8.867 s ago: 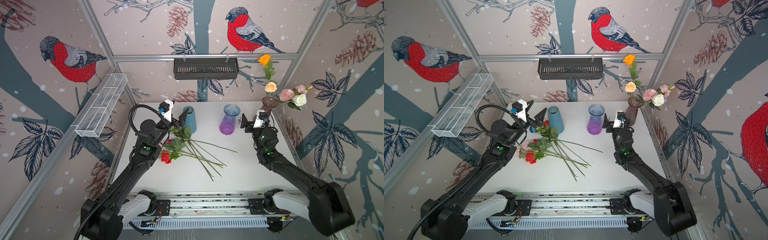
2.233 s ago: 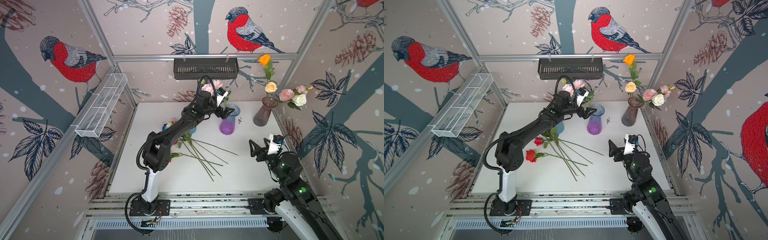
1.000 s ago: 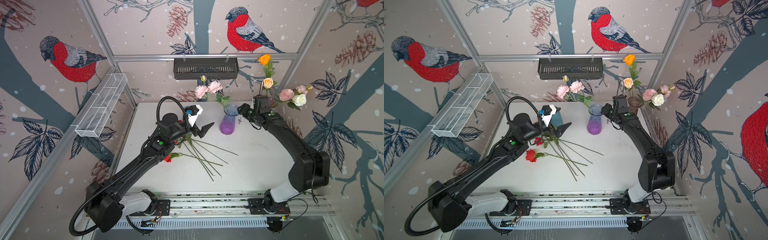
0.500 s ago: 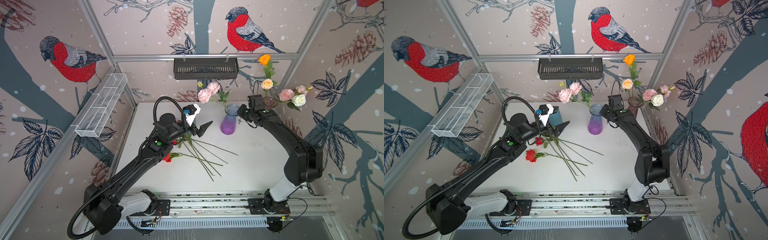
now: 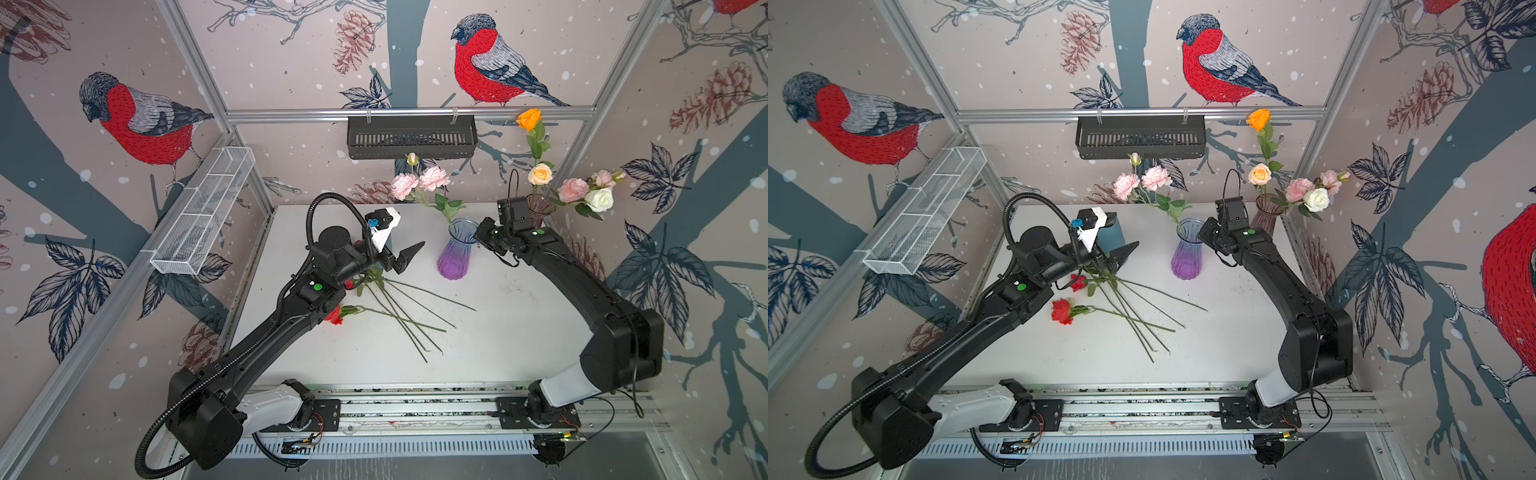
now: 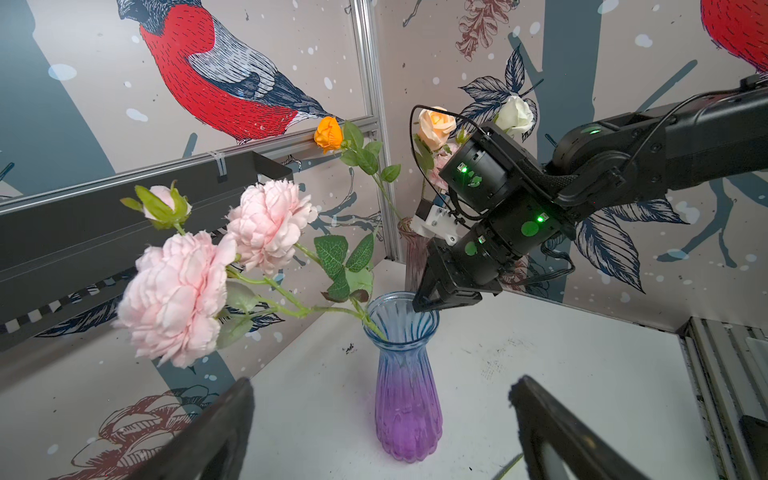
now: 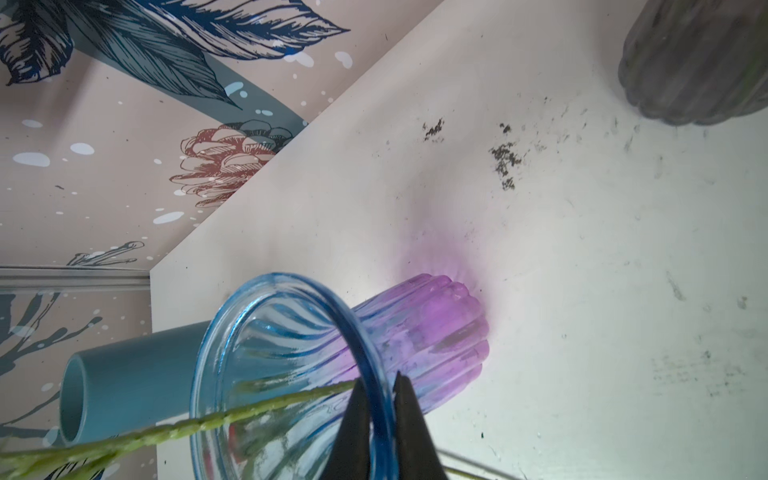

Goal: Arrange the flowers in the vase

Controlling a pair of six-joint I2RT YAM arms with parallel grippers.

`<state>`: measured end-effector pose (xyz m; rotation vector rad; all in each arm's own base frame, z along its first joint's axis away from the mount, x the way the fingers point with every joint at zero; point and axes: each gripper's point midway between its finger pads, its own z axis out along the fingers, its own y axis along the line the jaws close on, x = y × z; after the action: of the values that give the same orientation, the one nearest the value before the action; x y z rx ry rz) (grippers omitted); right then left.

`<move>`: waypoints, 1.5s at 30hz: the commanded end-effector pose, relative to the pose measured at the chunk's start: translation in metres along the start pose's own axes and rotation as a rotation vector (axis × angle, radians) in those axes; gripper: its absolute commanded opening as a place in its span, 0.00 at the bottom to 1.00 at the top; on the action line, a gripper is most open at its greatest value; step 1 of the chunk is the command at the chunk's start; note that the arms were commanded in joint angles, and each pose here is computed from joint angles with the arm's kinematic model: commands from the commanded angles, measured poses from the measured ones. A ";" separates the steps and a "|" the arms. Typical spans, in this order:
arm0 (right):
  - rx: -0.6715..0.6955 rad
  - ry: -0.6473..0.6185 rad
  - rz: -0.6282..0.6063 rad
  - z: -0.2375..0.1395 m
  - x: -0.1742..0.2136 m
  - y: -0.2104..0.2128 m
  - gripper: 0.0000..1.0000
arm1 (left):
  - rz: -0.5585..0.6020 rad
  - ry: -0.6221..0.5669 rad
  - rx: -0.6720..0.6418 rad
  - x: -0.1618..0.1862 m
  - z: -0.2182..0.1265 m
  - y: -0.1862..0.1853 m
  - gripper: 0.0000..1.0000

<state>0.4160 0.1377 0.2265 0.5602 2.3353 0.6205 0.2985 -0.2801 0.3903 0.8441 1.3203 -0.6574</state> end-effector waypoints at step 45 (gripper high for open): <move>-0.063 0.035 -0.110 -0.048 0.088 0.047 0.01 | 0.046 -0.044 -0.027 -0.014 -0.005 0.004 0.96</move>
<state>0.3180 0.2121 0.2242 0.3679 2.4533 0.6345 0.2974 -0.2750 0.3958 0.8333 1.3055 -0.6267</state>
